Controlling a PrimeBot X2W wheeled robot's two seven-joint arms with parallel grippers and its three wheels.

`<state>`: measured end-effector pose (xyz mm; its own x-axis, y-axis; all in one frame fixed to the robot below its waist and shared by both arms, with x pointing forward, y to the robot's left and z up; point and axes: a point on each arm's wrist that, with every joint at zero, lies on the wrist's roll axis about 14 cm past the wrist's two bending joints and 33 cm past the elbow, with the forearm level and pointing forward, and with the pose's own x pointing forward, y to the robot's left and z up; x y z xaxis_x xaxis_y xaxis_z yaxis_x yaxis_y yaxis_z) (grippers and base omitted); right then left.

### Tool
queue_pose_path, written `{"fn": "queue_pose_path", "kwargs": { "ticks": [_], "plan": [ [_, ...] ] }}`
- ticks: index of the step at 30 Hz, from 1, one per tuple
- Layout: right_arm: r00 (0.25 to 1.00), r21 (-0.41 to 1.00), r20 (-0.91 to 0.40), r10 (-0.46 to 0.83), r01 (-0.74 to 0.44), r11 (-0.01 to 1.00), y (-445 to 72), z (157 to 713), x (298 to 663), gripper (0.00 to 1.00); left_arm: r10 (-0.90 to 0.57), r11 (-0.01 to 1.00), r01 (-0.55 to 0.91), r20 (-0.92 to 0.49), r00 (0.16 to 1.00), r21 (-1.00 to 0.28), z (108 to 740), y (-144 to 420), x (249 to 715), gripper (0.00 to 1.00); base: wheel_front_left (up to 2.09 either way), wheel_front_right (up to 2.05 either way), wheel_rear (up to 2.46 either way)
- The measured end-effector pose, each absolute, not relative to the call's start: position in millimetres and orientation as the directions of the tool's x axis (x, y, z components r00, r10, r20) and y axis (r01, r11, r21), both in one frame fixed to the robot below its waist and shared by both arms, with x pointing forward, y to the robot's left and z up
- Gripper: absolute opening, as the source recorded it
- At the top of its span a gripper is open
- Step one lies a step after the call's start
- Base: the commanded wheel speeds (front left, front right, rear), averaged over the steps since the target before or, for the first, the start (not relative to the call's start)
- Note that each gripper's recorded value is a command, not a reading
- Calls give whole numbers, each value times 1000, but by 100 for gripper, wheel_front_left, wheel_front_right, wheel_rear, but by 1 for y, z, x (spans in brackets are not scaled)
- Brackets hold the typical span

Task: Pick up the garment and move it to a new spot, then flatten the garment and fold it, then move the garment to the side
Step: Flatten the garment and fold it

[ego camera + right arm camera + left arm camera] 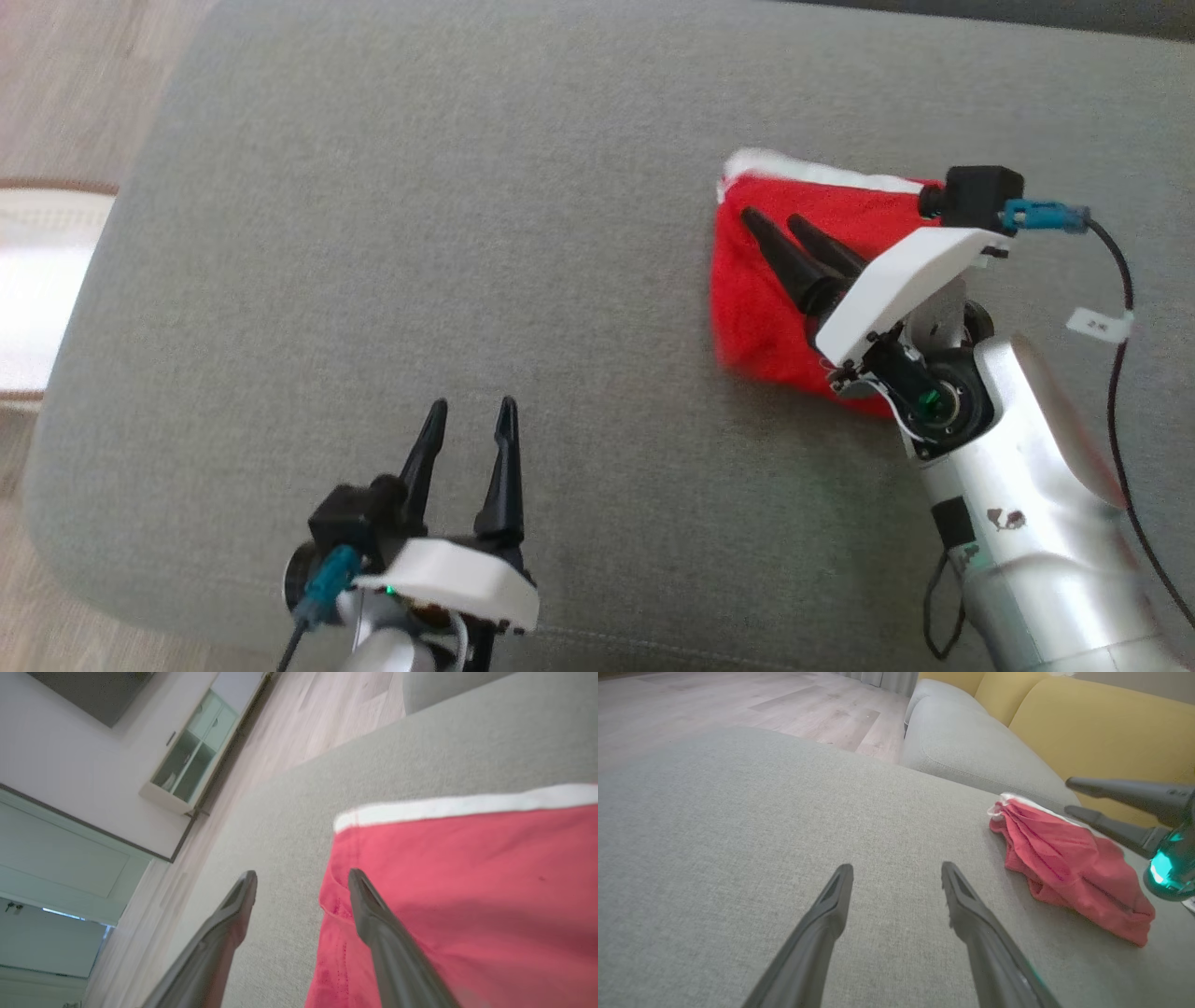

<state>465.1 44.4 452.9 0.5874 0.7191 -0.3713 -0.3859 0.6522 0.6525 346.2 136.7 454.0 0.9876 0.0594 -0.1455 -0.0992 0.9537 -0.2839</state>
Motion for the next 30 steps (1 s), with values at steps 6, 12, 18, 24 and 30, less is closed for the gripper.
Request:
{"fn": "queue_pose_path", "kwargs": {
  "ticks": [6,12,18,24,30],
  "plan": [
    [693,636,-271,668,-391,665,26,479,467,100,42,957,-83,-150,988,-277,452,131,337,100,0,0,0],
    [853,427,-228,470,-346,835,-42,484,455,100,30,964,-62,-126,992,-258,457,131,330,100,0,0,0],
    [942,227,-171,289,-247,942,-107,488,420,100,13,971,-33,-86,996,-235,466,129,319,100,0,0,0],
    [978,131,-130,165,-148,980,-150,481,382,100,24,975,-32,-37,999,-220,479,136,313,100,0,0,0],
    [987,95,-120,105,-94,991,-167,469,353,100,35,978,-39,-24,999,-205,481,143,300,100,0,0,0]
  ]
}}
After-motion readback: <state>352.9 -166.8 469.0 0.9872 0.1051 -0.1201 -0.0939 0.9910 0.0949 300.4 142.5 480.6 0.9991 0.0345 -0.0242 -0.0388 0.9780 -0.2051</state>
